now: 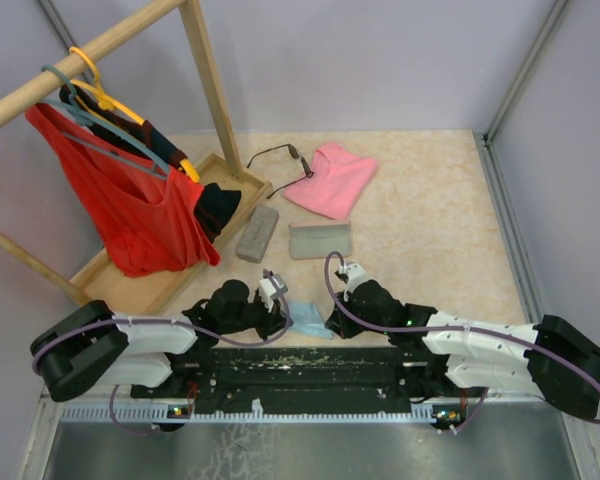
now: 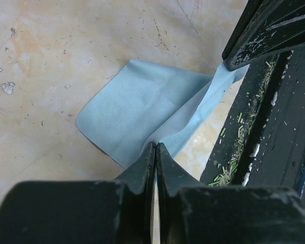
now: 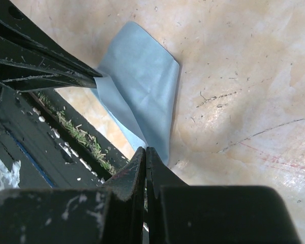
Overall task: Organize the sunglasses
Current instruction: Fold the glasses cleaning cloth at the center of the board.
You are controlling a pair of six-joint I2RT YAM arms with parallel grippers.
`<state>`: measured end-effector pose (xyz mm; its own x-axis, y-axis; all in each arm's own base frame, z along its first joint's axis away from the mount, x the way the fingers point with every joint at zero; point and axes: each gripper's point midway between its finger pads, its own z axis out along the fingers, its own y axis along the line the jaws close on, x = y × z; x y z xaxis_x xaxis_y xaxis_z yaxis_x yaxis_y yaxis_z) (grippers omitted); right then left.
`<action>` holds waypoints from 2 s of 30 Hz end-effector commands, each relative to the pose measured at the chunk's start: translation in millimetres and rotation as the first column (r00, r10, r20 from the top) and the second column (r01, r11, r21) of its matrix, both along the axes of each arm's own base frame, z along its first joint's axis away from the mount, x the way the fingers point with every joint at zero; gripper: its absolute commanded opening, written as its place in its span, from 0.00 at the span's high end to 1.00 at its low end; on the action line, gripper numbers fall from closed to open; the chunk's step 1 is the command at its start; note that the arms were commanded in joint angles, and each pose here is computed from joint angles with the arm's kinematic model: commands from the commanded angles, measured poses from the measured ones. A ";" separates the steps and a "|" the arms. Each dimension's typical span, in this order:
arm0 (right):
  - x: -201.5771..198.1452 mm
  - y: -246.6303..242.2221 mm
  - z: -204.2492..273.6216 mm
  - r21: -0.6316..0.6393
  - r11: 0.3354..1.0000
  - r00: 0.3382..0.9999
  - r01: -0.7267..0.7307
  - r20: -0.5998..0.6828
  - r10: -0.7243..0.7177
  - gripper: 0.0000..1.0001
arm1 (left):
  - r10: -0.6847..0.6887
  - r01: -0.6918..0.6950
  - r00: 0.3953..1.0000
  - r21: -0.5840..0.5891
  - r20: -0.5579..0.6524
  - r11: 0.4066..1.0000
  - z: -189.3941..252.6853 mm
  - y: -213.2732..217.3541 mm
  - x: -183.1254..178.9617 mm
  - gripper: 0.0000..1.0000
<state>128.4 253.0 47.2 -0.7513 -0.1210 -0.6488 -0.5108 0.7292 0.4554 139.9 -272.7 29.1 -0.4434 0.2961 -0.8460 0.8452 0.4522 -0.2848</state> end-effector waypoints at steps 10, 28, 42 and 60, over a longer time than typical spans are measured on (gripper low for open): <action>18.5 16.9 46.3 0.110 0.994 0.995 0.021 0.090 -0.031 1.00 | 0.008 -0.003 0.997 -0.059 0.078 0.998 32.9 -3.2 7.1 1.00; 11.0 7.1 110.9 0.169 0.984 0.992 0.050 0.108 -0.068 1.00 | 0.086 -0.086 0.996 -0.046 -0.002 0.995 90.3 -3.2 -2.1 1.00; -34.6 14.7 137.0 0.184 0.983 0.998 -0.022 -0.049 0.032 1.00 | 0.056 -0.052 0.991 0.038 -0.119 0.998 134.1 0.8 -39.9 1.00; 35.5 -0.1 68.3 -0.007 0.986 0.985 0.167 -0.042 -0.168 1.00 | 0.240 -0.248 0.968 0.167 0.069 0.954 67.7 -9.3 23.1 0.99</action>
<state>136.3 245.7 102.4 -0.8497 -0.0267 -0.5267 -0.3210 0.8185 0.4764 134.2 -272.2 86.1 -0.5668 0.3764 -0.7329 0.7247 0.6509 -0.2262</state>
